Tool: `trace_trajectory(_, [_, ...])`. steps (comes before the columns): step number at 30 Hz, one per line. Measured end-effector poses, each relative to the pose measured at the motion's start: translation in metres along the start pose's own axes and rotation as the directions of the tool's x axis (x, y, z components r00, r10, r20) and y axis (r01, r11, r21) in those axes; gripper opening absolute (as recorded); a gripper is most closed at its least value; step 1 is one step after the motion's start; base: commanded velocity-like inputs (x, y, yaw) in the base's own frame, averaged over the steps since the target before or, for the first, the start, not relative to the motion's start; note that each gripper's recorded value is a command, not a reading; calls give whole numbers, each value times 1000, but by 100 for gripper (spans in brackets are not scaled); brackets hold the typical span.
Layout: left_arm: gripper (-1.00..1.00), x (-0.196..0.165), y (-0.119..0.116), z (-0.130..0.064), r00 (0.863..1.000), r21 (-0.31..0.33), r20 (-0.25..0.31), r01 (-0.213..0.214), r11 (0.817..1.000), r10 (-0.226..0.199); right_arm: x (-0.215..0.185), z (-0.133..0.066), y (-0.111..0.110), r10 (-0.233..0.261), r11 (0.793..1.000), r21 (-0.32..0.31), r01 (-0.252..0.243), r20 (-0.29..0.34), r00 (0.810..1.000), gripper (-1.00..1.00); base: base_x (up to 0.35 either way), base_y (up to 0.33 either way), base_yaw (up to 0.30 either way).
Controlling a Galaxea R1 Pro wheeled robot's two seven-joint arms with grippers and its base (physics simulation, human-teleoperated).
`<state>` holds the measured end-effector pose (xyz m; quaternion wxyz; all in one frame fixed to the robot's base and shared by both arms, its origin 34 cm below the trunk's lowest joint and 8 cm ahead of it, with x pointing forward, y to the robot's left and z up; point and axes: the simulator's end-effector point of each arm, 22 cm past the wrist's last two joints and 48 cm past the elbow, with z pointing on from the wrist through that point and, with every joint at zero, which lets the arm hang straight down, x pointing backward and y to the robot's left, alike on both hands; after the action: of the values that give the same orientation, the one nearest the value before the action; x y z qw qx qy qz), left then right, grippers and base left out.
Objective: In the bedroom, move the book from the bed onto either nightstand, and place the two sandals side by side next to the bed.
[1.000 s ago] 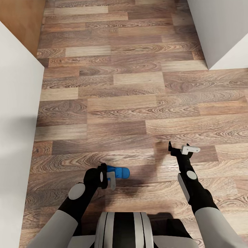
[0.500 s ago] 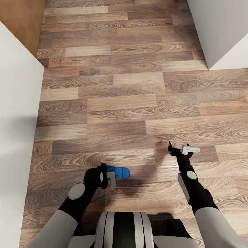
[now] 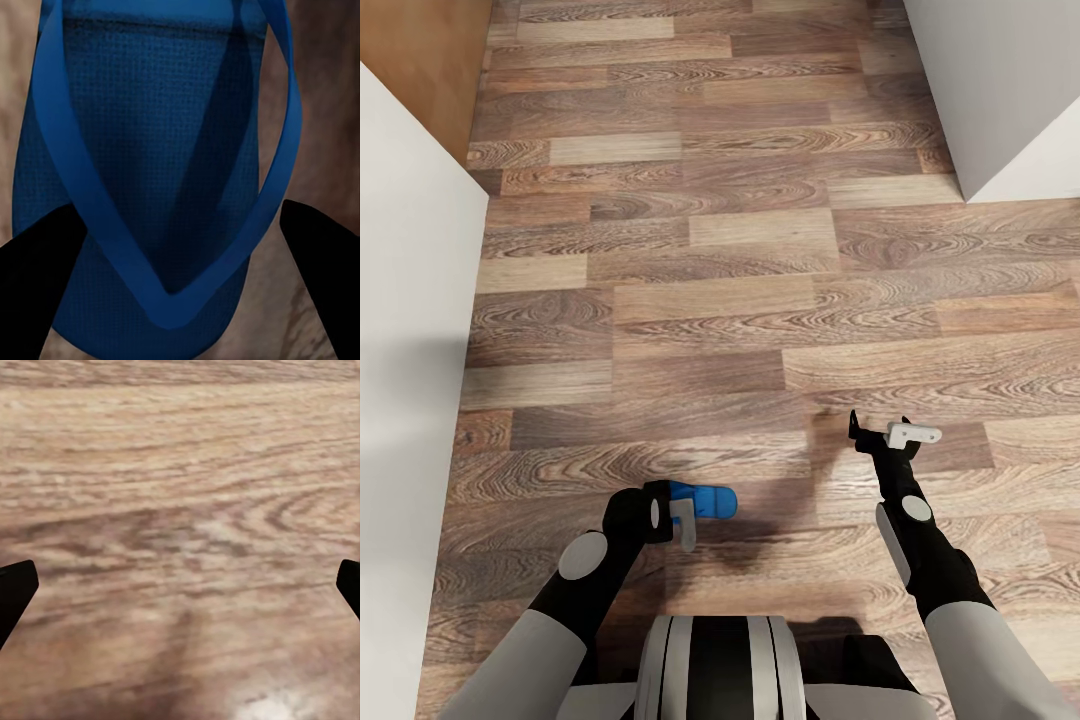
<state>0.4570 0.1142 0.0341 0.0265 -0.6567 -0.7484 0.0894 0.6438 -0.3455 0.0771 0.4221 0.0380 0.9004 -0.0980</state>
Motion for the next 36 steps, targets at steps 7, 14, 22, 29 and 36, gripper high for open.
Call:
trace_trajectory(7, [-100, 0, 0, 0, 1000, 0, 0, 0, 1000, 0, 0, 0, 0, 1, 1000, 0, -1, 0, 1000, 100, 0, 0, 0])
trace_trajectory(14, [-100, 0, 0, 0, 1000, -1, 0, -1, 1000, 1, 0, 0, 0, 1, 1000, 0, -1, 0, 1000, 100, 0, 0, 0])
trace_trajectory(22, [-100, 0, 0, 0, 1000, 0, 0, 0, 1000, 0, 0, 0, 0, 0, 1000, 0, 0, 0, 1000, 100, 0, 0, 0])
trace_trajectory(29, [-100, -2, 8, -10, 1000, -22, 1, -4, 1000, 4, -15, -1, -1, 4, 1000, 0, -4, 20, 1000, 100, 0, 0, 0])
trace_trajectory(36, [-100, -1, 18, -23, 1000, -50, -8, 9, 999, -9, -35, -4, -1, 10, 1000, 1, -10, 48, 999, 100, 0, 0, 0])
